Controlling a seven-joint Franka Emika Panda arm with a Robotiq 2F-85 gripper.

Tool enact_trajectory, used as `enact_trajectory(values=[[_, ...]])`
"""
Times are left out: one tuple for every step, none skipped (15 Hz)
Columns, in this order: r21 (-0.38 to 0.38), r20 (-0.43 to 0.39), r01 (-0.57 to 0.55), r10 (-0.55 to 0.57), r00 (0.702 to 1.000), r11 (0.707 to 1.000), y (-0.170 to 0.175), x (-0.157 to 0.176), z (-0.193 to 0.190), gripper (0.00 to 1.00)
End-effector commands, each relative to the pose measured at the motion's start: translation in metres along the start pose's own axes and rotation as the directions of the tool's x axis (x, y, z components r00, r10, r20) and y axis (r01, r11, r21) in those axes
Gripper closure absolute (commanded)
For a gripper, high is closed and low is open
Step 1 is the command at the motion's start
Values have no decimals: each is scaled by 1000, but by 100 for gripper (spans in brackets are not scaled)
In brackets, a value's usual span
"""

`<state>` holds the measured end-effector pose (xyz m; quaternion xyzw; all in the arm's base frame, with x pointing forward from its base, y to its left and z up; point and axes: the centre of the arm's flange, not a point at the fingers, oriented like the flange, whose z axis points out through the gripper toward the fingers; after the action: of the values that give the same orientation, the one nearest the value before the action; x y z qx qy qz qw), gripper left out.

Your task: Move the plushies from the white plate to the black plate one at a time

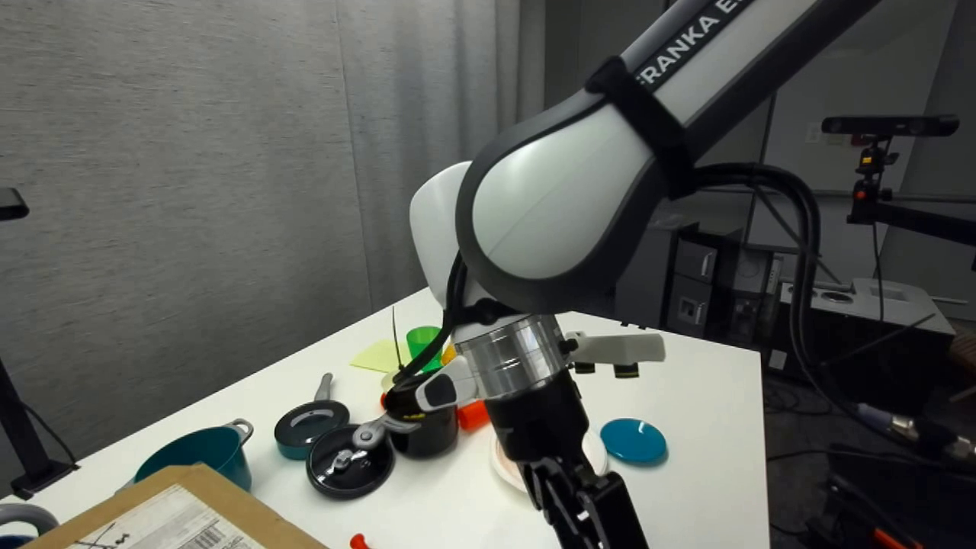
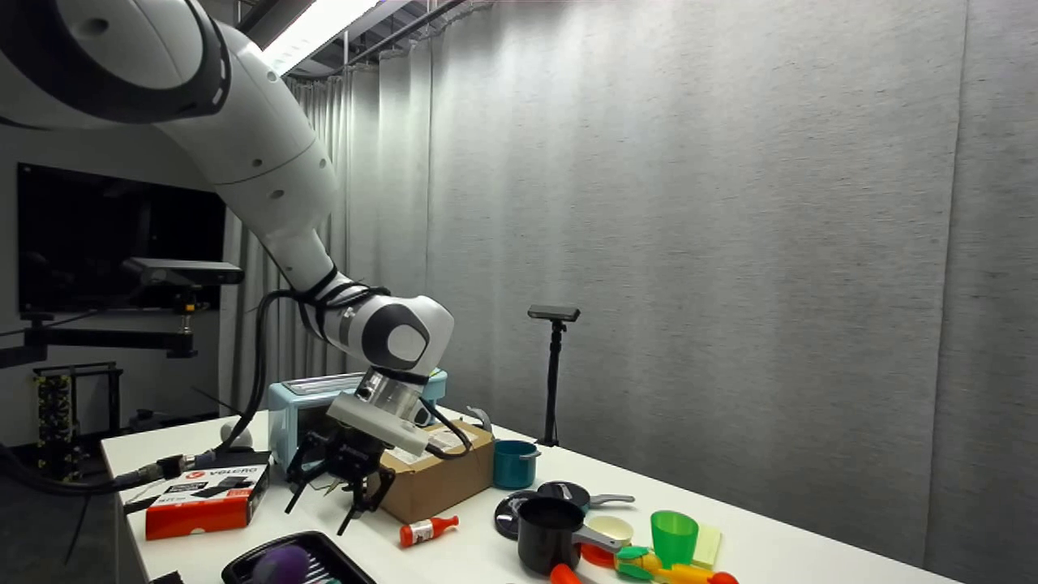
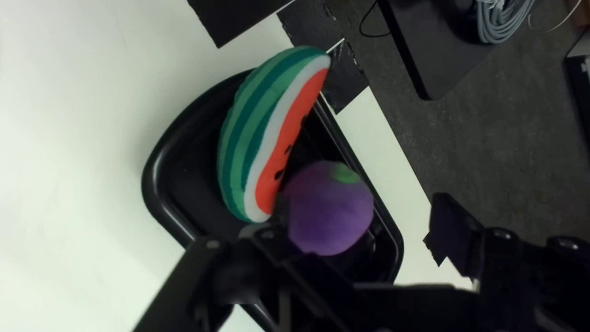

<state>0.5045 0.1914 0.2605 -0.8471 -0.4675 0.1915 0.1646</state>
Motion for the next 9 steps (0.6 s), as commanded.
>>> enact_trajectory(values=[[-56, -25, -88, 86, 996, 995, 16, -13, -16, 0], [-77, -40, -120, 118, 992, 990, 22, -18, -20, 0], [-102, -58, -170, 164, 985, 980, 31, -25, -25, 0], [-127, -76, -222, 213, 974, 967, 40, -32, -30, 0], [-148, -96, -275, 263, 960, 950, 50, -41, -35, 0], [-167, -113, -322, 307, 945, 932, 58, -50, -39, 0], [-191, -129, -369, 349, 928, 910, 65, -58, -43, 0], [-213, -146, -414, 390, 909, 885, 71, -66, -47, 0], [-228, -165, -463, 434, 886, 857, 77, -74, -50, 0]])
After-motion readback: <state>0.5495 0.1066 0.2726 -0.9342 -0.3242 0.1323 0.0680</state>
